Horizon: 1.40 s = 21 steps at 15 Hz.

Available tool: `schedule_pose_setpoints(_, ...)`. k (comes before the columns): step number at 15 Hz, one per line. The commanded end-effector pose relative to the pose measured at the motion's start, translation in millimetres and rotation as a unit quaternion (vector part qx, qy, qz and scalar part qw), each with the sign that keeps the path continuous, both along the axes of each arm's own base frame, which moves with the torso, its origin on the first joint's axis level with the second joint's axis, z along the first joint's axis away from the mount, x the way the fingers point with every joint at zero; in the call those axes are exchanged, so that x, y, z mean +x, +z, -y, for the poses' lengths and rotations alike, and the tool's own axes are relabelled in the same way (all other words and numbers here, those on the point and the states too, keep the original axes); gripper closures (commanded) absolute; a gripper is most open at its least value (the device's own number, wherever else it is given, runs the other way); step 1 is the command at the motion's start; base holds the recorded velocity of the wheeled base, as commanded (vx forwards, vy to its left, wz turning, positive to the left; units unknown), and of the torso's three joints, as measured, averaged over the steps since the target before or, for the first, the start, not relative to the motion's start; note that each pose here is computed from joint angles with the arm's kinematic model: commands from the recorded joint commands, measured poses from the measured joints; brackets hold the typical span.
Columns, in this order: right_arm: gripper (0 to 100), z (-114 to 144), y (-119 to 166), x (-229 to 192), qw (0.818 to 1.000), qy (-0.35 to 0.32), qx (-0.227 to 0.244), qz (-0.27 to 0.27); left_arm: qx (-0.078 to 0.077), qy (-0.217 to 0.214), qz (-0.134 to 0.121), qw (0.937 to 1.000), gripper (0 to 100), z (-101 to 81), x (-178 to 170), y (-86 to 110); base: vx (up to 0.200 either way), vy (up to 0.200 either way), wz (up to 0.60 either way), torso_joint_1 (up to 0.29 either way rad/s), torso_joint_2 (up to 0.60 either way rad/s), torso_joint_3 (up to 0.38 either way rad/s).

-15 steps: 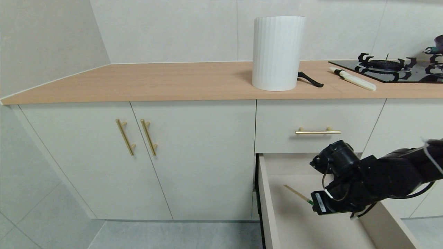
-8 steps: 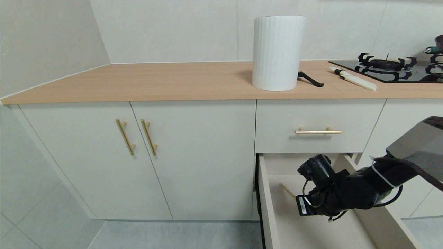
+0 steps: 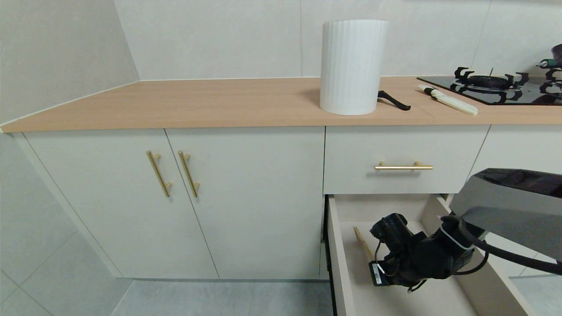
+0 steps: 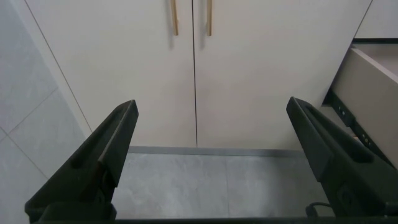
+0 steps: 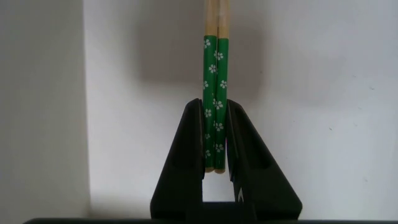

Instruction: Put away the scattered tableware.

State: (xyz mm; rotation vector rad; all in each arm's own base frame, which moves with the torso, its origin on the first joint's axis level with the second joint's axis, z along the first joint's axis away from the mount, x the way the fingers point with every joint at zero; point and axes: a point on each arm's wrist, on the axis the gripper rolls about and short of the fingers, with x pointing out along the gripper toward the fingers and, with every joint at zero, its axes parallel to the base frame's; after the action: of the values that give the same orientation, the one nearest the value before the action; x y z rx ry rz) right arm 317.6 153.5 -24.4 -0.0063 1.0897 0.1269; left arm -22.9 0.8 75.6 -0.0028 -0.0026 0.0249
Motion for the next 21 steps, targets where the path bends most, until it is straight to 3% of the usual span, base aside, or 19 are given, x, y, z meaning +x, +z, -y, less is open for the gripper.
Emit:
schedule_pose_setpoints(1,100,-1,-14,1,1.000,-0.001,-0.003,-0.006,0.000,0.001,-0.001,1.0000,0,0.0,0,0.1,0.000,0.000,0.00,0.000,0.00,0.000)
schedule_pose_setpoints(7,100,-3,-18,3,1.000,-0.001,-0.006,-0.003,0.000,0.001,-0.001,1.0000,0,0.0,0,0.1,0.000,0.000,0.00,0.000,0.00,0.000)
schedule_pose_setpoints(8,0,-3,-18,4,1.000,-0.003,-0.009,-0.001,0.000,0.001,-0.001,1.0000,0,0.0,0,0.1,0.000,0.000,0.00,0.000,0.00,0.000)
schedule_pose_setpoints(15,0,-3,-10,3,1.000,-0.005,-0.006,0.009,0.000,0.001,-0.001,1.0000,0,0.0,0,0.1,0.000,0.000,0.00,0.000,0.00,0.000)
schedule_pose_setpoints(17,0,0,21,-2,0.999,-0.005,0.008,0.037,0.000,0.001,-0.001,1.0000,0,0.0,0,0.1,0.000,0.000,0.00,0.000,0.00,0.000)
schedule_pose_setpoints(21,0,29,124,-27,0.990,-0.015,0.048,0.135,0.000,0.001,-0.001,1.0000,0,0.0,0,0.1,0.000,0.000,0.00,0.000,0.00,0.000)
